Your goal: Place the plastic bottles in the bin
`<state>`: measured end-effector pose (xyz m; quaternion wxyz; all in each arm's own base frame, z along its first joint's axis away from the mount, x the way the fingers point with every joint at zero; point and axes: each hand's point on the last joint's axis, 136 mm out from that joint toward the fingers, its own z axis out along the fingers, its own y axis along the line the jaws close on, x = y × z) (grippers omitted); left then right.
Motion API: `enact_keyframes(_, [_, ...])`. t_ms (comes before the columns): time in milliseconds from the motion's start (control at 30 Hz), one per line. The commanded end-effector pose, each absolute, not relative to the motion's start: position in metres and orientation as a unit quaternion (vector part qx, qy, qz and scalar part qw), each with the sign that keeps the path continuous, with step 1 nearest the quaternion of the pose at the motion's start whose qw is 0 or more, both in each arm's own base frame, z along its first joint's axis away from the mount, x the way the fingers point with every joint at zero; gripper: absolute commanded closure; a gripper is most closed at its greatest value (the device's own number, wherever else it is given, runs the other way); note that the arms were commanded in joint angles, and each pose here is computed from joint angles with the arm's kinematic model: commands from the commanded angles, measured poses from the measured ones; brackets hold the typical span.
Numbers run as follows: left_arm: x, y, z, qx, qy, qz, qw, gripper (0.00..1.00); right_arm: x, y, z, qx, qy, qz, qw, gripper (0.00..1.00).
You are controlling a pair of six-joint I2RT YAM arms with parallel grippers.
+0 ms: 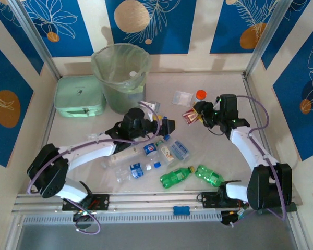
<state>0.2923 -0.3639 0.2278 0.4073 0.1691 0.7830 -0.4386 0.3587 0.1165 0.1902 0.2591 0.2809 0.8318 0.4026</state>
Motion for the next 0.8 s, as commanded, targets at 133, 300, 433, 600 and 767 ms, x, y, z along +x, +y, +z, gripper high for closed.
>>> enact_keyframes(133, [0.277, -0.396, 0.246, 0.223, 0.746, -0.519, 0.353, 0.00, 0.356, 0.164, 0.226, 0.140, 0.843, 0.454, 0.254, 0.47])
enact_keyframes(300, [0.276, -0.402, 0.240, 0.223, 0.749, -0.528, 0.334, 0.00, 0.350, 0.186, 0.238, 0.095, 0.842, 0.472, 0.243, 0.47])
enact_keyframes(433, [0.280, -0.399, 0.234, 0.217, 0.757, -0.513, 0.341, 0.00, 0.342, 0.198, 0.245, 0.071, 0.839, 0.485, 0.236, 0.48])
enact_keyframes(600, [0.291, -0.390, 0.226, 0.206, 0.773, -0.482, 0.357, 0.00, 0.334, 0.204, 0.248, 0.055, 0.834, 0.503, 0.220, 0.48])
enact_keyframes(767, [0.306, -0.374, 0.220, 0.176, 0.790, -0.451, 0.376, 0.00, 0.325, 0.210, 0.248, 0.046, 0.831, 0.517, 0.199, 0.48])
